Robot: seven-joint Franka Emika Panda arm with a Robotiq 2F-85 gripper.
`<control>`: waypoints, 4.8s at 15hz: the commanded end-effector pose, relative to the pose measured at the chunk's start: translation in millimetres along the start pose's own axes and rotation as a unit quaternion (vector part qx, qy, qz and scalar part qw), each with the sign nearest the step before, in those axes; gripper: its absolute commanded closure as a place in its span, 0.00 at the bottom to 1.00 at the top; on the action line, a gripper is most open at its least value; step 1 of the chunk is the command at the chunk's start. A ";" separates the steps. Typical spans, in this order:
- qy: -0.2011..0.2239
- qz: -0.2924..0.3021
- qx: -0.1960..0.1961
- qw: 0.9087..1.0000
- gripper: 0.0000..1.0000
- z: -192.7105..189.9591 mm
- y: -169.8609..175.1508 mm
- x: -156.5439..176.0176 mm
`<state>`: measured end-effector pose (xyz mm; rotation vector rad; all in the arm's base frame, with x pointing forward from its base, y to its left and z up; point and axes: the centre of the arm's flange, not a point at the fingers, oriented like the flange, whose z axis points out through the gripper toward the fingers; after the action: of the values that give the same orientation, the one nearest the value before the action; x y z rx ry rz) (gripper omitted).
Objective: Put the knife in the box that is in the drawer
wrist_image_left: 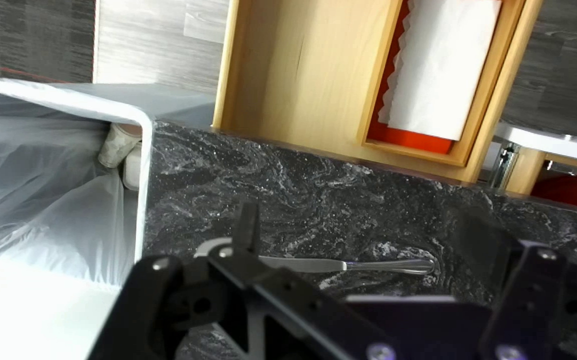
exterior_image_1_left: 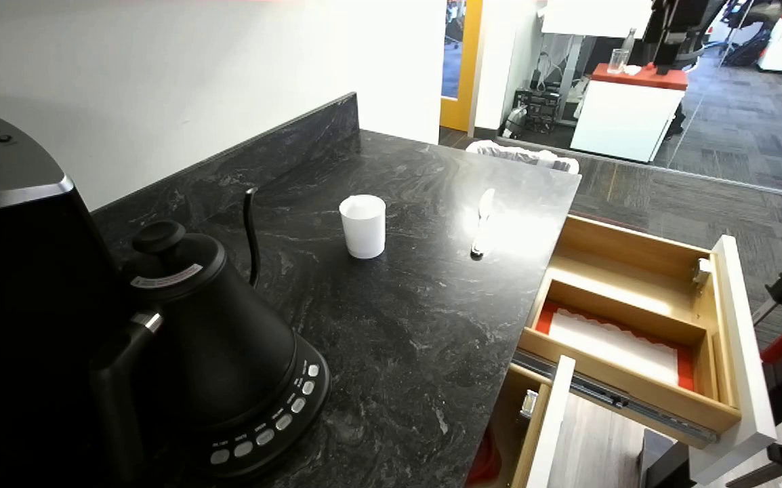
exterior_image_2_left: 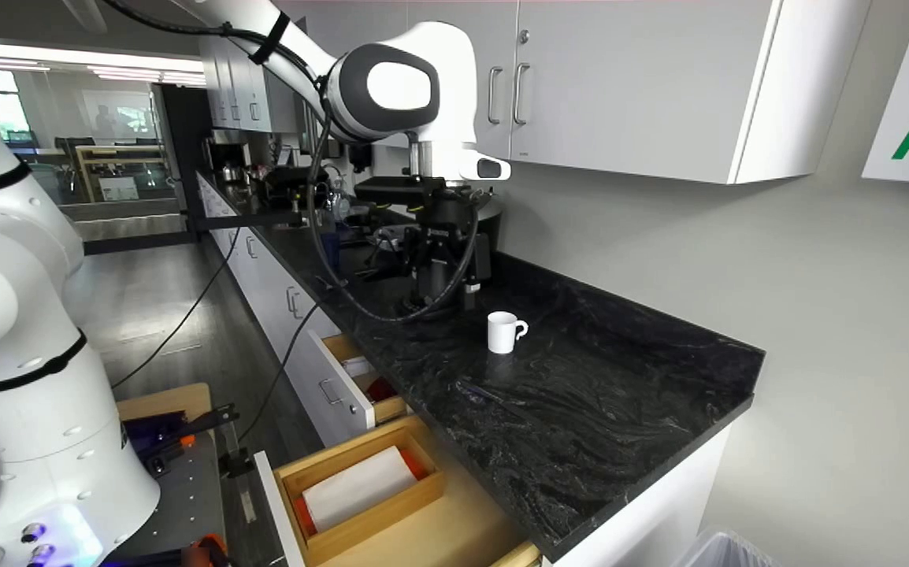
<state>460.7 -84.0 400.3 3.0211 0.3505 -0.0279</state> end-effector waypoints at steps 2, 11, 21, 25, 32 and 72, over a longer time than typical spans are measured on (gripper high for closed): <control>0.046 -0.027 0.017 0.998 0.00 2.1 2.0 5.4; 0.082 -0.015 0.069 0.994 0.00 2.3 -2.8 9.2; 0.085 -0.072 0.074 0.991 0.00 3.5 0.0 9.2; 0.104 -0.093 0.106 0.984 0.00 -5.5 -68.1 37.9; 0.093 -0.107 0.114 0.983 0.00 -7.3 -83.9 37.5; 0.083 -0.255 0.142 0.953 0.00 102.4 -90.3 65.3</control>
<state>523.5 10.1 303.9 3.1399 1.1583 0.2165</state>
